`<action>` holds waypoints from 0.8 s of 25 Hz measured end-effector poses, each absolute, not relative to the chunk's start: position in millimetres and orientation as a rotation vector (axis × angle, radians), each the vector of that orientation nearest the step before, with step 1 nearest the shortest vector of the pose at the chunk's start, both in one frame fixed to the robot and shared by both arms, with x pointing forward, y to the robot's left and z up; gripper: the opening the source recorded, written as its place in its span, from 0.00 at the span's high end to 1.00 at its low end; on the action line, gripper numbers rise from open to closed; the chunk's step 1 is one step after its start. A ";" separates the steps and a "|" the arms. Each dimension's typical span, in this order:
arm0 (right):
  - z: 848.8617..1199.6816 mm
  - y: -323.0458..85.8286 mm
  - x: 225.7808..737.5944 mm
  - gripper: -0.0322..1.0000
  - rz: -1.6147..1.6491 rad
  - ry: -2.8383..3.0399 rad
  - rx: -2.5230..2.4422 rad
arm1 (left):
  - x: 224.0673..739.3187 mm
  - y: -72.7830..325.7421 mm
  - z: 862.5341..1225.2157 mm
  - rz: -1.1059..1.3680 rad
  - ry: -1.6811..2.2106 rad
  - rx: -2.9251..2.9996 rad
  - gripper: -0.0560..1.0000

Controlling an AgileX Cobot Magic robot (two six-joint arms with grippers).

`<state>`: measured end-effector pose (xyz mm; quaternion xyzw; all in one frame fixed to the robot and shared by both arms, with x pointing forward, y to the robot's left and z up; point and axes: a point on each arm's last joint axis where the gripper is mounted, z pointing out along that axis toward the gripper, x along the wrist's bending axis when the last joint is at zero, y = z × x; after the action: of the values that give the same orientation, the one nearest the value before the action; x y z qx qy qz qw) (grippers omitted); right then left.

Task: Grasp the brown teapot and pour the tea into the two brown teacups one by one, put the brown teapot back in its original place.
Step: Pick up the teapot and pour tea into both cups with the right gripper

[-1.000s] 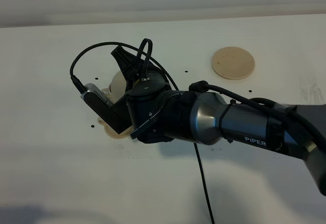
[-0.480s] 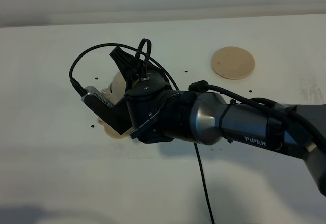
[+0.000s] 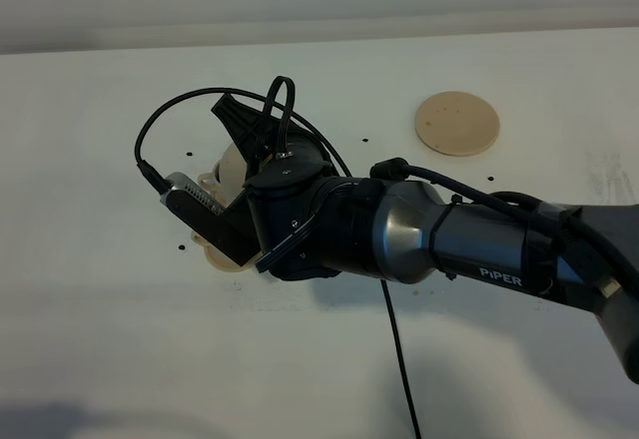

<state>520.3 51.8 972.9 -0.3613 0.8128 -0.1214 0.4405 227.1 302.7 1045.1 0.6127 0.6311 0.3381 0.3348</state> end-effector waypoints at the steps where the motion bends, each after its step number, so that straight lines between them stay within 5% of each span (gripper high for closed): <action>1: 972.9 51.8 520.3 0.88 -0.304 2.016 -0.903 | 227.1 302.7 1045.1 0.882 1.647 1.599 0.41; 20: 973.6 52.4 520.7 0.88 -0.320 1.992 -0.937 | 227.1 302.7 1045.1 0.882 1.647 1.599 0.41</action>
<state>520.7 52.4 973.6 -0.3777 0.8029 -0.1289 0.4428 227.1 302.7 1045.1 0.6127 0.6311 0.3381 0.3348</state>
